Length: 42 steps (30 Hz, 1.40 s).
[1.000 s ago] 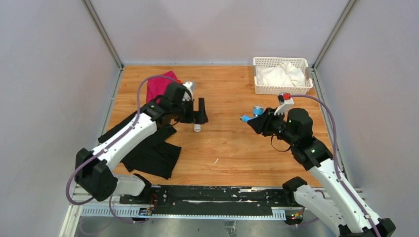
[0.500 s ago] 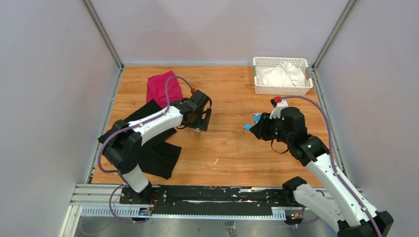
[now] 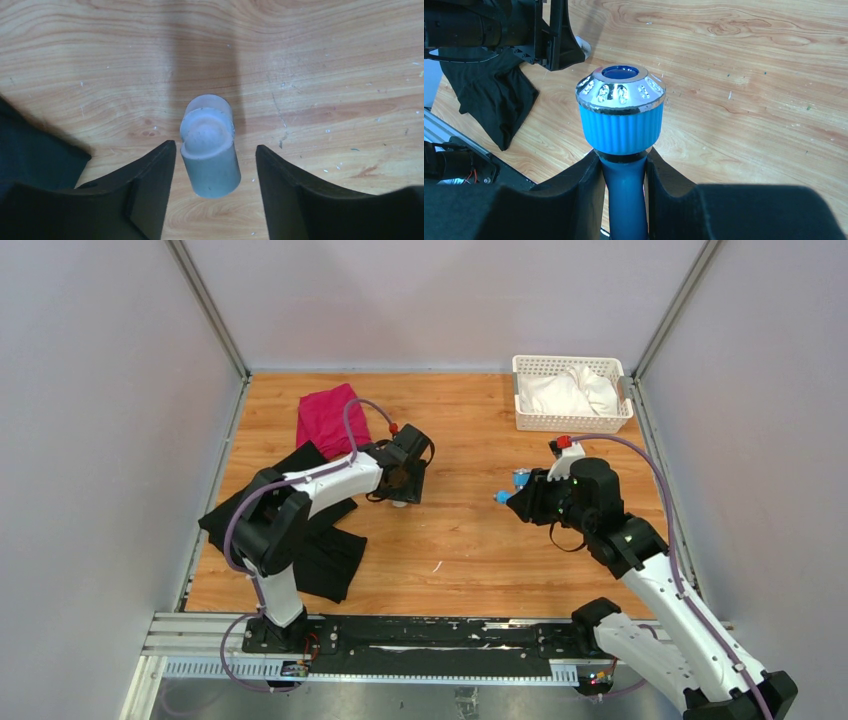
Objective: Install the water faucets
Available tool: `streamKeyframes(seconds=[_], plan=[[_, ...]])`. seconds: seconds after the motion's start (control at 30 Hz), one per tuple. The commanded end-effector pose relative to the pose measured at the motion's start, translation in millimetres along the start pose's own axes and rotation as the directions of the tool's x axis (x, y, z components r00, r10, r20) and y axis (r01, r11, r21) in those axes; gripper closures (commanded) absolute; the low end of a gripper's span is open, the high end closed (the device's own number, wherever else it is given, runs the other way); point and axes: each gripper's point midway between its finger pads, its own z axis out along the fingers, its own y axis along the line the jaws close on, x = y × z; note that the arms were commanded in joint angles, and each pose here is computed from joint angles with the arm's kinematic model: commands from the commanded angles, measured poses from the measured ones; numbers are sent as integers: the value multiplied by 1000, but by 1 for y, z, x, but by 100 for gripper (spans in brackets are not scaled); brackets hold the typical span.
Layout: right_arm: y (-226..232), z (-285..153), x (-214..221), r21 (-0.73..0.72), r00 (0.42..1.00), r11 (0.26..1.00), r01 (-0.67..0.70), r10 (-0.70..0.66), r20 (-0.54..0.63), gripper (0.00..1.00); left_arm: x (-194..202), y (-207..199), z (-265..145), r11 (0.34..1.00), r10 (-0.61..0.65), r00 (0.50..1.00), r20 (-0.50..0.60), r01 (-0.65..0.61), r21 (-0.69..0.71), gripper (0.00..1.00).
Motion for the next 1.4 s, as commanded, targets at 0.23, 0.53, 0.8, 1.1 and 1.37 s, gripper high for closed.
streamKeyframes(seconds=[0.23, 0.53, 0.8, 1.1, 1.37], plan=[[-3, 1, 3, 0, 1000, 1000, 6, -6, 7, 100, -5, 1, 11, 999, -45, 999, 15, 45, 3, 59], [33, 14, 26, -271, 996, 962, 45, -64, -62, 100, -36, -40, -57, 875, -30, 997, 76, -11, 484, 100], [93, -29, -8, -555, 980, 808, 197, -187, 76, 100, -36, -60, -181, 439, -76, 990, 119, -74, 895, 100], [138, -88, -60, -647, 919, 654, 392, -250, 304, 100, -13, -53, -303, 244, -121, 840, 528, -491, 836, 100], [172, -137, -76, -697, 822, 437, 568, -268, 502, 100, -9, -38, -354, 309, -138, 441, 887, -832, 462, 100]])
